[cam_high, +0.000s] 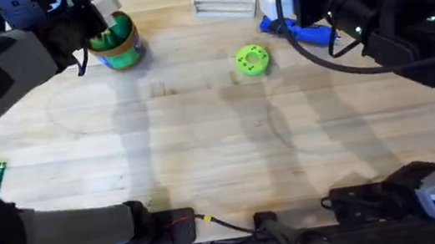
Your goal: Pick up the gripper from the table and insert it into the empty holder that is missing its gripper. Then pick up a screw, insert it into the mounting hole, and use the screwdriver to tighten it. Finally, clean up the table by picking up the vegetable and placing it into the bucket.
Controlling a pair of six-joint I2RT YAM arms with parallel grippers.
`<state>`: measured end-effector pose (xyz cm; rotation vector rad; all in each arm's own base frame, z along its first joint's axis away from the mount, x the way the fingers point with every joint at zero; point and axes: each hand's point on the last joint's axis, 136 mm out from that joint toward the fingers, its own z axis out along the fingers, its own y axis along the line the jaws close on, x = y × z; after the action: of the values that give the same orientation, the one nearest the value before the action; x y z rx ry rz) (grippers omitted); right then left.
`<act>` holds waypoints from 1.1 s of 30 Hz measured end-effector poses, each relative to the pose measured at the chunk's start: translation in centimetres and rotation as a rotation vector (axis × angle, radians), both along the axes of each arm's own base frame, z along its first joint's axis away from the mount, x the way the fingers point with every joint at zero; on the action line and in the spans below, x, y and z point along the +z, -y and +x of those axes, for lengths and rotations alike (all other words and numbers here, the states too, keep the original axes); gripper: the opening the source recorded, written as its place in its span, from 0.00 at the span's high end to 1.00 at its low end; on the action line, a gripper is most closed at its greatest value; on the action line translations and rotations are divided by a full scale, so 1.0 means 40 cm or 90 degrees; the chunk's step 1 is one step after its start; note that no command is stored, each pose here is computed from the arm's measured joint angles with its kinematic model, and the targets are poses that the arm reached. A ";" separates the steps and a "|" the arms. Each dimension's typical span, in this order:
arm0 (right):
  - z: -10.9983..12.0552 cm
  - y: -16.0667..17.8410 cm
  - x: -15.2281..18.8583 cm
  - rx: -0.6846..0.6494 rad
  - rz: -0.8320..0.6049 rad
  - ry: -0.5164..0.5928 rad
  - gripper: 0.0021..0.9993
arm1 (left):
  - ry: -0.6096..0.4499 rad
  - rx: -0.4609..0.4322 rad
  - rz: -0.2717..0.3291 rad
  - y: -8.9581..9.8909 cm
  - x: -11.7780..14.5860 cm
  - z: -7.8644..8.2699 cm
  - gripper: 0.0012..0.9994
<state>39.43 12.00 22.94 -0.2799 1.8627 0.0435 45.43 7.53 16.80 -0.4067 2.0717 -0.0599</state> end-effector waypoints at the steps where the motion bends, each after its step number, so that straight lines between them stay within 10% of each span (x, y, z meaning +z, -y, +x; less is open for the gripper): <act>1: 0.000 0.000 0.000 0.000 0.000 0.000 0.01 | 0.000 0.001 -0.002 0.000 0.000 0.000 0.02; 9: -0.011 0.004 -0.033 0.000 -0.013 -0.035 0.01 | 0.006 0.002 -0.004 0.003 0.024 -0.013 0.01; 16: -0.029 0.011 -0.078 0.000 -0.032 -0.082 0.01 | 0.066 -0.013 0.036 0.016 0.185 -0.092 0.03; 23: -0.047 -0.009 -0.104 0.031 -0.020 -0.116 0.01 | 0.042 -0.047 0.095 0.044 0.263 -0.250 0.98; 30: -0.095 -0.033 -0.108 0.074 -0.012 -0.221 0.01 | 0.034 -0.102 0.153 0.082 0.308 -0.391 0.99; 33: -0.111 -0.034 -0.081 0.079 -0.013 -0.252 0.01 | 0.078 -0.113 0.179 0.096 0.360 -0.437 0.60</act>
<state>35.00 13.36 19.72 -0.4250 2.2372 0.1754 27.96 3.67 31.19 -0.0454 1.9548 0.0972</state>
